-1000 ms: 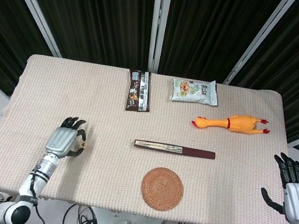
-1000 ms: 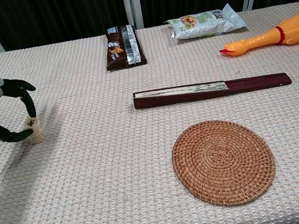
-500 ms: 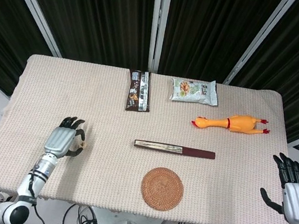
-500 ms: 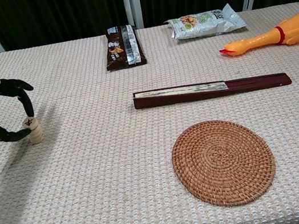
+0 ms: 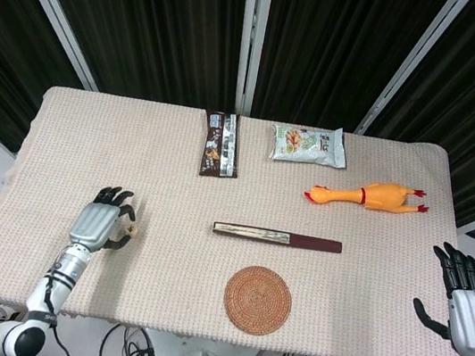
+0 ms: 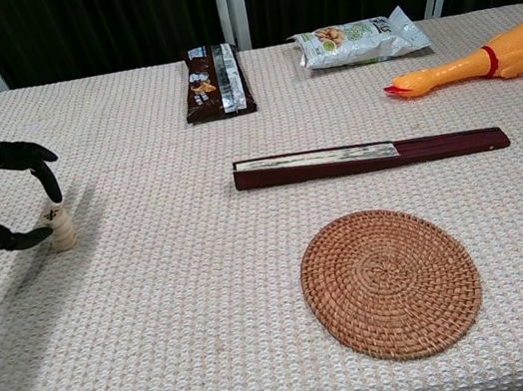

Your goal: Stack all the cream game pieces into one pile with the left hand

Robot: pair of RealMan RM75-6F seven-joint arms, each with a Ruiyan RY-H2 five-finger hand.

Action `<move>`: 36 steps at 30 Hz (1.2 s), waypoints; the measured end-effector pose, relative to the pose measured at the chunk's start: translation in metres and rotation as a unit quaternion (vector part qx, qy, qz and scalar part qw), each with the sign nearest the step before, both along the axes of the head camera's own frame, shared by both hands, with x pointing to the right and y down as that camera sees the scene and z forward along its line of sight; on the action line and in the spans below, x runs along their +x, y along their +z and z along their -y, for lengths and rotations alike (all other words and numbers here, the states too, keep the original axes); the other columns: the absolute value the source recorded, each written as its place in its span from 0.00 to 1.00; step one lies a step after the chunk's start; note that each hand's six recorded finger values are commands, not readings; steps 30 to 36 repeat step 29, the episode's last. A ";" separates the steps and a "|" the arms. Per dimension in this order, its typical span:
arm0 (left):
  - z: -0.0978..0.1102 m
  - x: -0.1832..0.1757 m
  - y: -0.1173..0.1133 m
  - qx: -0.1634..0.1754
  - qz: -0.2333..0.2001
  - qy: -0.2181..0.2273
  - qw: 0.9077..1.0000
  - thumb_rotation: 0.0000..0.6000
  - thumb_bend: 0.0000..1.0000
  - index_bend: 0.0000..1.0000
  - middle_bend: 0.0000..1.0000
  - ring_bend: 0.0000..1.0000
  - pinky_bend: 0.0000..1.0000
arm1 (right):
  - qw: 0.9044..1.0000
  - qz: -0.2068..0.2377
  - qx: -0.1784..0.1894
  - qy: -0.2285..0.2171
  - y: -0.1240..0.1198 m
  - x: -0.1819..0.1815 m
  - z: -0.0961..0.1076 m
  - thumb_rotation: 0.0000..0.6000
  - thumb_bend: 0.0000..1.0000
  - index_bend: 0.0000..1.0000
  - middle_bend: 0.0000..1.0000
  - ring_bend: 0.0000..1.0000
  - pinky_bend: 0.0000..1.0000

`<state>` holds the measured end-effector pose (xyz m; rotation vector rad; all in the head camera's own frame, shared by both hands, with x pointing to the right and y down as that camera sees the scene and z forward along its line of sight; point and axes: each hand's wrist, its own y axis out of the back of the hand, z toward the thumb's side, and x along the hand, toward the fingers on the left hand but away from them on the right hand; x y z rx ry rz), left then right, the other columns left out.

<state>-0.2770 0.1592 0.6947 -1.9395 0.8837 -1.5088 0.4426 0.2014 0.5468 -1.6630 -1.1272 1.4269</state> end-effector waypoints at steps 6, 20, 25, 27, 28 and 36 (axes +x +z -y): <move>-0.001 0.000 -0.004 0.001 -0.002 0.001 1.000 1.00 0.29 0.35 0.11 0.00 0.00 | 1.000 -0.001 0.001 0.000 0.000 0.000 0.000 1.00 0.24 0.00 0.00 0.00 0.00; -0.010 -0.060 -0.072 0.160 0.053 0.037 0.985 1.00 0.23 0.07 0.01 0.00 0.00 | 1.000 -0.004 -0.004 -0.005 0.003 -0.003 -0.001 1.00 0.24 0.00 0.00 0.00 0.00; -0.029 -0.114 -0.101 0.205 0.084 0.034 0.975 1.00 0.21 0.07 0.00 0.00 0.00 | 1.000 -0.010 -0.008 -0.011 0.006 -0.008 -0.002 1.00 0.24 0.00 0.00 0.00 0.00; -0.036 -0.131 -0.110 0.210 0.097 0.025 0.972 1.00 0.21 0.07 0.01 0.00 0.00 | 1.000 -0.012 -0.008 -0.013 0.007 -0.010 -0.002 1.00 0.24 0.00 0.00 0.00 0.00; -0.037 -0.136 -0.113 0.211 0.099 0.020 0.972 1.00 0.21 0.07 0.01 0.00 0.00 | 1.000 -0.013 -0.009 -0.013 0.008 -0.011 -0.002 1.00 0.24 0.00 0.00 0.00 0.00; -0.039 -0.140 -0.115 0.210 0.098 0.015 0.973 1.00 0.21 0.07 0.01 0.00 0.00 | 1.000 -0.015 -0.010 -0.014 0.009 -0.011 -0.003 1.00 0.24 0.00 0.00 0.00 0.00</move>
